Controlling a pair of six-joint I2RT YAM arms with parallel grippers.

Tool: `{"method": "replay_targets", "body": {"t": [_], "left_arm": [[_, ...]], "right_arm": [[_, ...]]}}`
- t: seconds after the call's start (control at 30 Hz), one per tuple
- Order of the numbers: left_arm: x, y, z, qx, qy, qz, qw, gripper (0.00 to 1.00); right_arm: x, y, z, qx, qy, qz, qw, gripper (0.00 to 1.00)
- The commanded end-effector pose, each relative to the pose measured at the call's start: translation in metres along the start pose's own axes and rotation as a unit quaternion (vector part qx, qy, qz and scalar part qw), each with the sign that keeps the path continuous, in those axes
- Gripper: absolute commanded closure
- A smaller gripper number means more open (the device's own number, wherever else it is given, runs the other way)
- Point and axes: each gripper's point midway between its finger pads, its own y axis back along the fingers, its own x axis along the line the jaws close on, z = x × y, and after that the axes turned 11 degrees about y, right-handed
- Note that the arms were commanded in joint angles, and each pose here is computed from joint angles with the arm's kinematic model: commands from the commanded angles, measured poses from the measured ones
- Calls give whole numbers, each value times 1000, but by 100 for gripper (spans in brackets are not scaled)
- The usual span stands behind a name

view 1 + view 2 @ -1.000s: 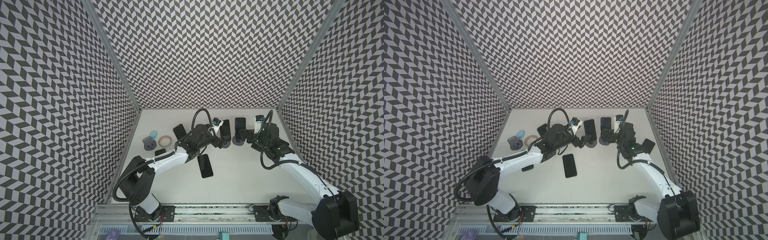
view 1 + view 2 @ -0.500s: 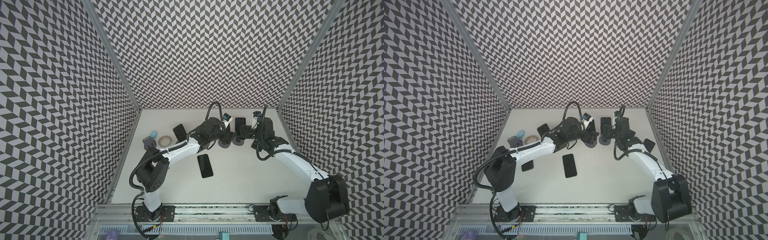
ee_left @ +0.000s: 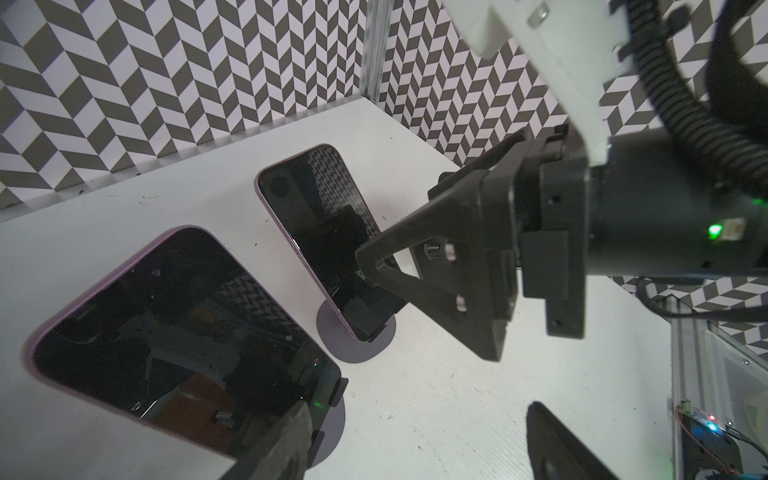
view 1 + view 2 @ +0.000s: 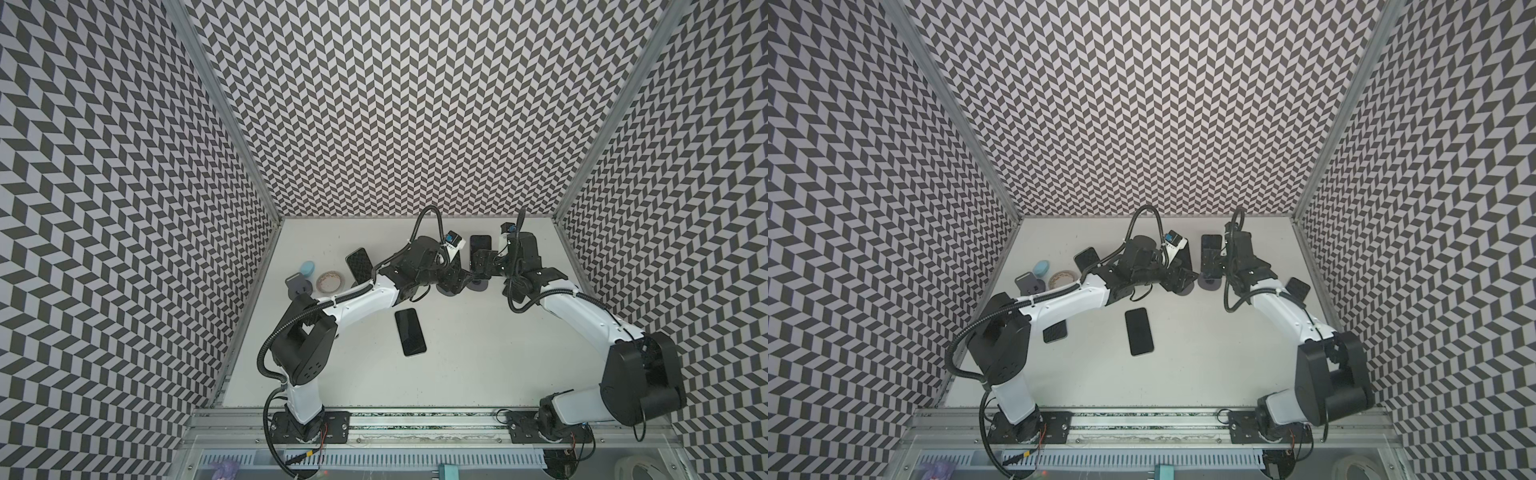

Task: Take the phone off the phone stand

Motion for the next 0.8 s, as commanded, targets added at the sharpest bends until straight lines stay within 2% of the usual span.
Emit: {"method": "replay_targets", "body": {"t": [0.0,0.27,0.77], "left_arm": [[-13,17,23,-22,5,-17,1000,19],[-2,18,24,-21,38,-29,999,21],[3,10,16,-4,49,-30,998,21]], "right_arm": [[5,-2,12,-8,3,-4,1000,7],[3,-18,13,7,17,-29,999,7],[-7,-48,12,22,30,-64,997,3]]}}
